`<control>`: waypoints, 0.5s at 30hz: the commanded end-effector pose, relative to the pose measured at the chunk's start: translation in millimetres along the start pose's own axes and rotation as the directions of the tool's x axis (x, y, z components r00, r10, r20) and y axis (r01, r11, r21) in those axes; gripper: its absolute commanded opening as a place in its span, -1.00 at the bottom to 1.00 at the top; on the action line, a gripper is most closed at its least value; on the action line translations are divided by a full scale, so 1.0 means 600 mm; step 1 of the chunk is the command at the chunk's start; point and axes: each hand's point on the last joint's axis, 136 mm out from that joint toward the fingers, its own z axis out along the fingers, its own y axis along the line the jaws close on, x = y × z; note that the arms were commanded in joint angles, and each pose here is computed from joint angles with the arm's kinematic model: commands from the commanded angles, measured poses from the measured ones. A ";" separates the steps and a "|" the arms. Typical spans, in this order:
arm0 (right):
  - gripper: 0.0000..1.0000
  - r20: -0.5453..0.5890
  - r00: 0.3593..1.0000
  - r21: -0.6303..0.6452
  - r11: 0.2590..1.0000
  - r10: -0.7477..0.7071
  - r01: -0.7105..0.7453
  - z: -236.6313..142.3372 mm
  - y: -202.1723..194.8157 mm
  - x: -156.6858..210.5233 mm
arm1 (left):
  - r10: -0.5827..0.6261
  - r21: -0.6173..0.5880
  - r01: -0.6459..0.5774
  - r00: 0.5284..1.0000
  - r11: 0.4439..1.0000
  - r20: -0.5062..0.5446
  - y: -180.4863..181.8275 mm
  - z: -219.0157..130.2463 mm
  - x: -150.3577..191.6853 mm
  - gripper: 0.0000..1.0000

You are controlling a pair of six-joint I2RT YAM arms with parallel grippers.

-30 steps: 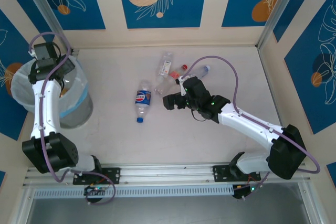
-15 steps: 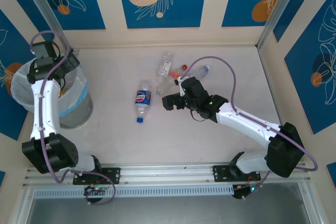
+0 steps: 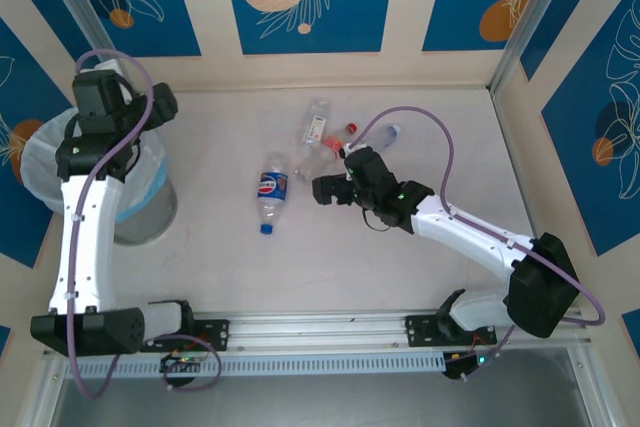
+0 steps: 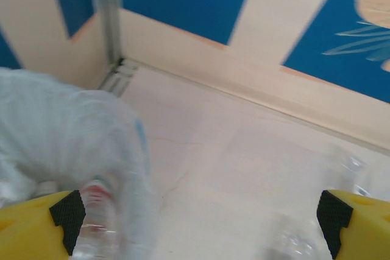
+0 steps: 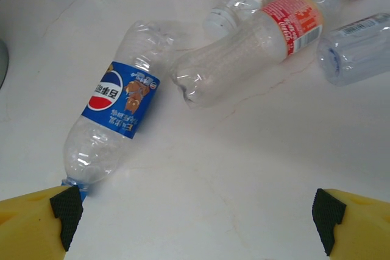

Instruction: Put the plastic bottles in the bin

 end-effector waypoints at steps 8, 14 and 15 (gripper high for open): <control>0.98 0.034 0.985 0.103 0.979 0.171 -0.174 0.001 -0.054 -0.014 | 0.116 0.314 -0.094 0.992 0.945 -0.050 -0.162 -0.028 0.068 0.98; 0.99 0.011 0.975 0.136 0.966 0.222 -0.221 0.007 -0.088 -0.015 | 0.208 0.380 -0.152 0.972 0.912 -0.110 -0.222 -0.044 0.140 0.98; 0.99 0.004 0.972 0.137 0.963 0.233 -0.232 0.007 -0.094 -0.017 | 0.218 0.375 -0.159 0.968 0.913 -0.121 -0.224 -0.043 0.152 0.98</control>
